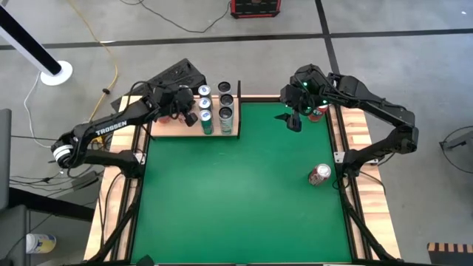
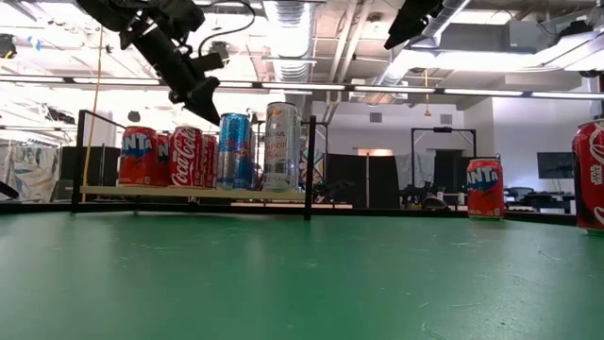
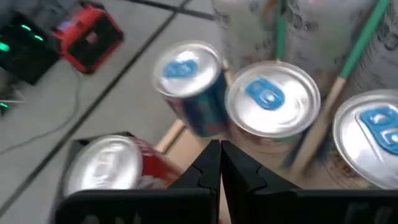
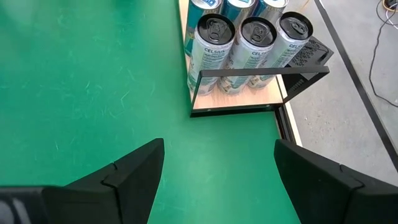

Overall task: Place canned beverage on shelf
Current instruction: Put the red soda can on the shelf aligned with the other red soda cans

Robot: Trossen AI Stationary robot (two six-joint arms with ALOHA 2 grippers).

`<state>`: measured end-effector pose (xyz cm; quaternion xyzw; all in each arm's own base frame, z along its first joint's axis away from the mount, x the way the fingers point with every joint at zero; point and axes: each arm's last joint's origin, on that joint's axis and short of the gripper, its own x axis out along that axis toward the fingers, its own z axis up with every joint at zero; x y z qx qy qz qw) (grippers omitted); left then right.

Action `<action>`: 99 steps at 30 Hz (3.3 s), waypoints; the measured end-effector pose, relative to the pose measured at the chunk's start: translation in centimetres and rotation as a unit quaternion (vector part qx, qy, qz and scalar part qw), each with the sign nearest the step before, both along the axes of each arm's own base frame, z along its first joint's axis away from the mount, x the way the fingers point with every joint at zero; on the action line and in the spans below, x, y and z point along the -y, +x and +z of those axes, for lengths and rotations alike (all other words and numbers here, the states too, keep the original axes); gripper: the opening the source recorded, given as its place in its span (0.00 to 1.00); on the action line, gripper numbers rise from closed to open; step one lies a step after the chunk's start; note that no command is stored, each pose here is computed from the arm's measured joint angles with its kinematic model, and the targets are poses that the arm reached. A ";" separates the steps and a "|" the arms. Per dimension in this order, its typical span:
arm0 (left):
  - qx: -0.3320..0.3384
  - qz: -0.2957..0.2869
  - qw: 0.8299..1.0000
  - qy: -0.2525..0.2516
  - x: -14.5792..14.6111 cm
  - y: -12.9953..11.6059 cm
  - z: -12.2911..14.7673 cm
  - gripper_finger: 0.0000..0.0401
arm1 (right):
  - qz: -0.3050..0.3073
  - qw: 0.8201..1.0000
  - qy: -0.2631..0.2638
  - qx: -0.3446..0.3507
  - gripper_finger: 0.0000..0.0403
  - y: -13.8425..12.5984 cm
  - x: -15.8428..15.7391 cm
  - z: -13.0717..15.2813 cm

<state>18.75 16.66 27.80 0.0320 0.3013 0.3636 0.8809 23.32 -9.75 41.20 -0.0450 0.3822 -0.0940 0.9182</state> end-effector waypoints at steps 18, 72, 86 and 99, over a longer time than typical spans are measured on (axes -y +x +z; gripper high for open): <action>0.096 -0.112 0.989 -0.019 4.5 -1.5 3.0 0.00 | -0.180 0.983 0.018 -0.037 0.81 -1.3 1.3 -0.6; 0.152 -0.292 0.944 0.011 10.0 -0.8 4.8 0.00 | -0.548 0.765 0.241 -0.237 0.81 -9.2 -14.5 -14.6; 0.154 -0.284 0.946 0.009 10.5 -0.7 4.8 0.00 | -0.504 0.789 0.265 -0.232 0.77 -9.5 -13.6 -16.1; 0.152 -0.281 0.948 0.011 10.4 -0.7 4.8 0.00 | -0.383 0.871 0.256 -0.171 0.67 -6.3 -12.9 -12.3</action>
